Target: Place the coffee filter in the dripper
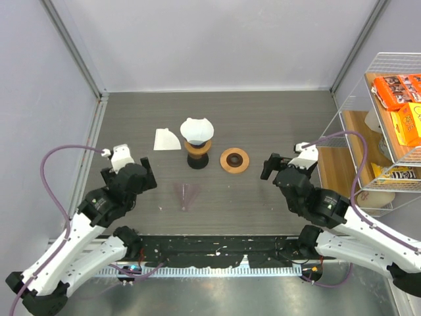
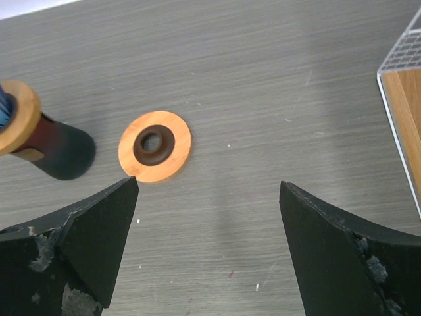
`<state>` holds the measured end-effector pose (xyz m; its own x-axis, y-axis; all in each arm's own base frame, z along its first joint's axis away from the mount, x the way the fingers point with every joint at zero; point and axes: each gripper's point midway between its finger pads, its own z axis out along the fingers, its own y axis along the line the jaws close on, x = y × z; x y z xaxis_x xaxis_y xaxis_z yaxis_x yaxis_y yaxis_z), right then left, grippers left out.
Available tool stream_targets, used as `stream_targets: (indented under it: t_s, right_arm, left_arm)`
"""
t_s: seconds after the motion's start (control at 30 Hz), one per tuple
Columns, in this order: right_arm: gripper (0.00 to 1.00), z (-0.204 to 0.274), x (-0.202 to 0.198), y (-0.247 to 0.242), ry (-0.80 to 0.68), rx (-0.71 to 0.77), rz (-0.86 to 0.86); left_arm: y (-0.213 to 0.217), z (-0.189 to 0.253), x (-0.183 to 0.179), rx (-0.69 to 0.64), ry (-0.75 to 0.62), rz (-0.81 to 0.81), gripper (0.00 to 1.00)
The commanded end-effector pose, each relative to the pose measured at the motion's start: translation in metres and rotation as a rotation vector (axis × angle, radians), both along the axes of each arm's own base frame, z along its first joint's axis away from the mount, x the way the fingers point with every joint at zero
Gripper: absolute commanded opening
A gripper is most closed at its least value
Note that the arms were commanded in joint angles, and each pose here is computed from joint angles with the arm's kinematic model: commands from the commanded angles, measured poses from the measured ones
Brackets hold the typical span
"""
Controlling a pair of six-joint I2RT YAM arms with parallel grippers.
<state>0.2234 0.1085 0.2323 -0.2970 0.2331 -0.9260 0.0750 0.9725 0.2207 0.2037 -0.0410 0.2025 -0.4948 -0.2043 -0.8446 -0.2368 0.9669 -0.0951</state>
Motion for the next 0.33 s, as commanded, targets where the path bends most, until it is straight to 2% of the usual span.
stream_targets:
  t_s: [0.0,0.17,0.3]
  right_arm:
    - [0.95,-0.012,0.005,-0.008,-0.027,0.058,-0.096]
    - [0.95,-0.038,0.002,-0.013,-0.002,0.032,-0.116]
    - [0.95,-0.04,0.001,-0.014,-0.003,0.042,-0.121]
  left_arm:
    - [0.009,-0.004,-0.003,-0.084,-0.062,0.102,0.99]
    - [0.008,-0.012,-0.006,-0.126,-0.088,0.083,0.99]
    - [0.005,-0.02,-0.007,-0.147,-0.093,0.07,1.0]
